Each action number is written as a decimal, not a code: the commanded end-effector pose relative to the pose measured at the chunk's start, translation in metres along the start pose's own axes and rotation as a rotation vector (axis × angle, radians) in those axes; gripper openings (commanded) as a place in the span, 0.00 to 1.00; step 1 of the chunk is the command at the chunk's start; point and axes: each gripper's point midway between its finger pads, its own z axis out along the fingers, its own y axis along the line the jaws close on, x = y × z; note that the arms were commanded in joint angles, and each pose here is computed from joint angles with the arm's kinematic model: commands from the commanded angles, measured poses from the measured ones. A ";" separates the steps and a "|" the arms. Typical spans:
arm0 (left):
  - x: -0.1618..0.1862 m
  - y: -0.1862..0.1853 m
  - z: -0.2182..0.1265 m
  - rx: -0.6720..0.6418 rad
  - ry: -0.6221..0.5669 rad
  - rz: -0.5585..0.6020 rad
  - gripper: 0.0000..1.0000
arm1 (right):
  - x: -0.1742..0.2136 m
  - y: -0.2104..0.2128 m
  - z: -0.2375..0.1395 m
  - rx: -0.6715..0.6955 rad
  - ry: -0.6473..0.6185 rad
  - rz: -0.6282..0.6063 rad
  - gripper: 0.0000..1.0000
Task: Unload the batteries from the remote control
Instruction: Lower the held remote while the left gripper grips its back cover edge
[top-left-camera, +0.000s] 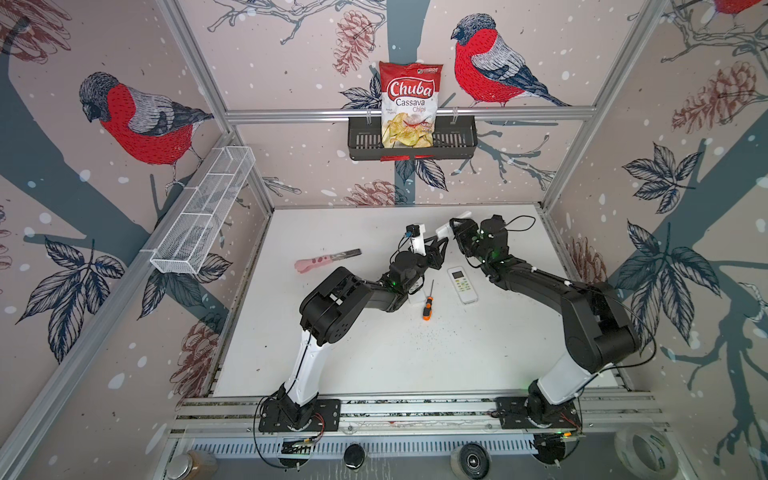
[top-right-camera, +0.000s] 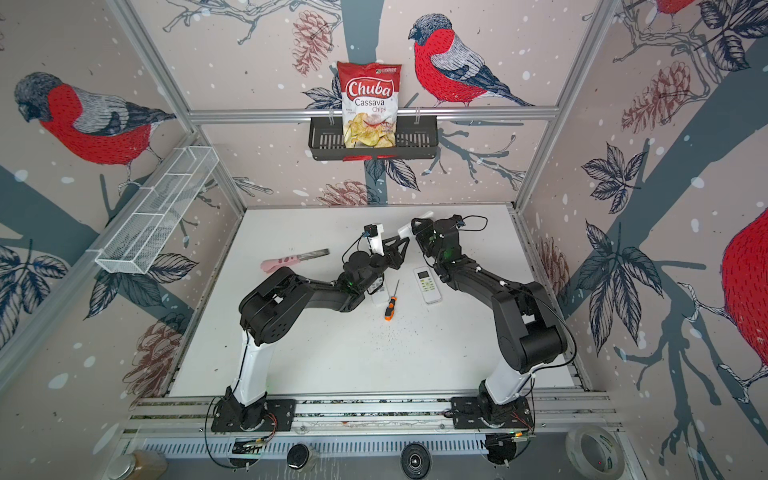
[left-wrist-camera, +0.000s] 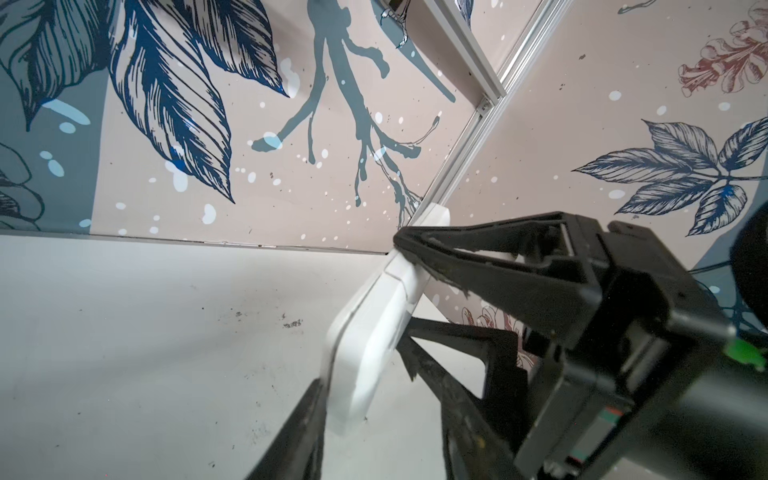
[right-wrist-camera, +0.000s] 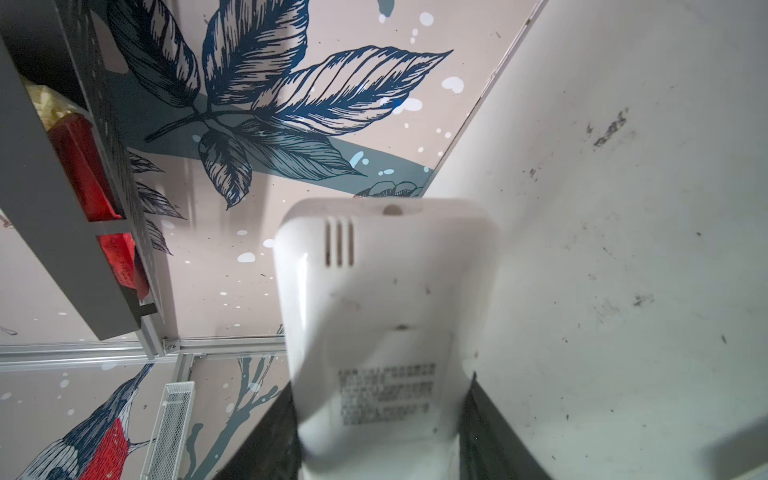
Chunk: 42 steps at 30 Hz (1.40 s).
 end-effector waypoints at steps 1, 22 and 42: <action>-0.006 0.003 0.002 -0.020 -0.024 0.011 0.44 | 0.000 0.013 -0.005 -0.046 -0.003 -0.015 0.38; -0.015 0.008 0.000 -0.021 -0.049 -0.017 0.31 | 0.009 0.019 -0.008 -0.059 0.037 -0.041 0.38; -0.018 0.009 -0.008 0.041 -0.026 -0.039 0.37 | 0.011 0.016 0.011 -0.070 0.134 -0.070 0.38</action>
